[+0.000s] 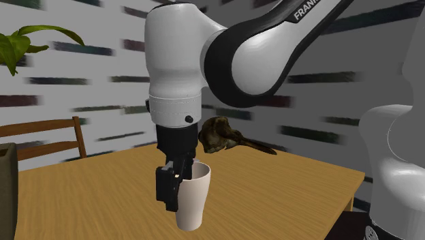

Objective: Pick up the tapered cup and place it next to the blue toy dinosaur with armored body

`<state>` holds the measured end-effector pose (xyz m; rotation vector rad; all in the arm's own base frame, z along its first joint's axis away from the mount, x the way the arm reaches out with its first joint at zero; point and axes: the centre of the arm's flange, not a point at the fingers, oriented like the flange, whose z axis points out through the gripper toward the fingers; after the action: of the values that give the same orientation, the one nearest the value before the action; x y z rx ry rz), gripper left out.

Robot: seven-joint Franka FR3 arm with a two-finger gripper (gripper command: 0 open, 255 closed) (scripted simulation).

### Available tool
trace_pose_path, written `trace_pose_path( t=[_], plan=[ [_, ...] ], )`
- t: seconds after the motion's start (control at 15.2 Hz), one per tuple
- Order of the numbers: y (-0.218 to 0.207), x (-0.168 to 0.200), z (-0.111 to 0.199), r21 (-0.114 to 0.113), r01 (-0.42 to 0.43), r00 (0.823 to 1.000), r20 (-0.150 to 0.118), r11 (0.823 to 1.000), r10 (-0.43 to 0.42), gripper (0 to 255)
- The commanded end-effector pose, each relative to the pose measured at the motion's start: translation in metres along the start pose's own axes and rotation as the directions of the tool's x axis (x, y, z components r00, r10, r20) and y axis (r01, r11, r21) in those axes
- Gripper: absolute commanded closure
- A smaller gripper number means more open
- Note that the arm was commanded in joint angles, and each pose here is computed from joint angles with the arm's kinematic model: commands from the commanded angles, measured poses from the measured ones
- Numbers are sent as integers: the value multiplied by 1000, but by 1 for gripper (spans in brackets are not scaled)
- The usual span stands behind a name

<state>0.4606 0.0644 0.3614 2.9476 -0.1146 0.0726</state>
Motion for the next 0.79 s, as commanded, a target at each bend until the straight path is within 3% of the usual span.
trace_pose_path(
  t=[0.0,0.33,0.4,0.73],
  plan=[
    [0,0,2,0,0,1000,-1,1000,0,0],
    [0,0,2,0,0,1000,-1,1000,0,0],
    [0,0,2,0,0,1000,-1,1000,0,255],
    [0,0,2,0,0,1000,-1,1000,0,255]
  ],
)
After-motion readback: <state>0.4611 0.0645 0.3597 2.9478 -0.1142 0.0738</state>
